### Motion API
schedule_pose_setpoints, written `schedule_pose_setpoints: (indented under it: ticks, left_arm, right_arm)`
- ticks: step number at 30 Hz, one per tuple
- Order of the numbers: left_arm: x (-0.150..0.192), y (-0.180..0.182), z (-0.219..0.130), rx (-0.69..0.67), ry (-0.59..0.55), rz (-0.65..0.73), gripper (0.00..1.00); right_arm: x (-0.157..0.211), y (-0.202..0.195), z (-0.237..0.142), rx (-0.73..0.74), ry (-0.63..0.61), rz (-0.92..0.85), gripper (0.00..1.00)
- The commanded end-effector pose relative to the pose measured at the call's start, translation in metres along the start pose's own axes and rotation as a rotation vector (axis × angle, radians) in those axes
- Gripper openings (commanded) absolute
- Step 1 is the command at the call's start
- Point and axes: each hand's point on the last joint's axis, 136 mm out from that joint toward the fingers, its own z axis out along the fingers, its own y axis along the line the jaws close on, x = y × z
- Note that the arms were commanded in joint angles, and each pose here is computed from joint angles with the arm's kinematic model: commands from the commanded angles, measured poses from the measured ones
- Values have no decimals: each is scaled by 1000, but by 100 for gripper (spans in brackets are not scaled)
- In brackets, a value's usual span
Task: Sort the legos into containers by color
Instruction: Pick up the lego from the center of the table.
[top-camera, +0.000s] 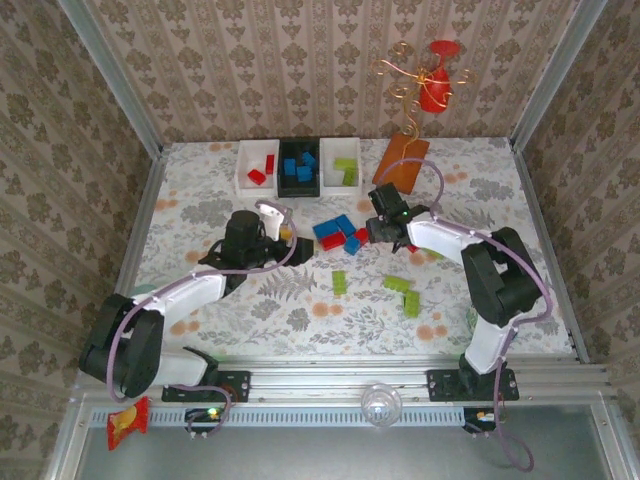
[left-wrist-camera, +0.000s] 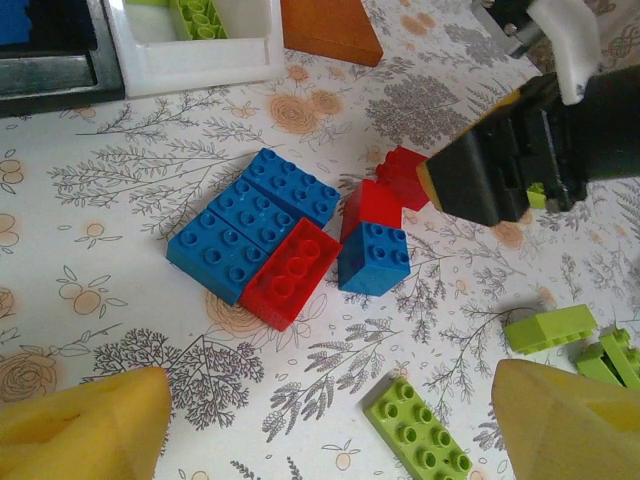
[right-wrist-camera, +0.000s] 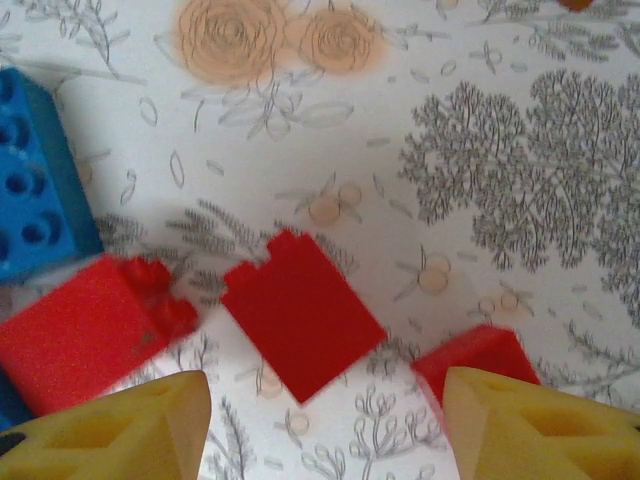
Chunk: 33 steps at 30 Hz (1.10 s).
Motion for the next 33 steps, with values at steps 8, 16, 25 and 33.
schedule_pose_setpoints:
  ticks: [8,16,25,33]
  left_arm:
    - [5,6,-5,-25,10,17,85]
    - [7,8,-4,-31,13,16,85]
    - [7,20,-5,-91,9,-10,85]
    - [8,84,-38,-288,-89,-212,85]
  right_arm:
    - [10,-19,20,61,75,21,61]
    - [4,-21,38,5,90,63,53]
    - [-8,-15,44,-62,79,68,38]
    - [-62,50,-17,-342,-211,51,32]
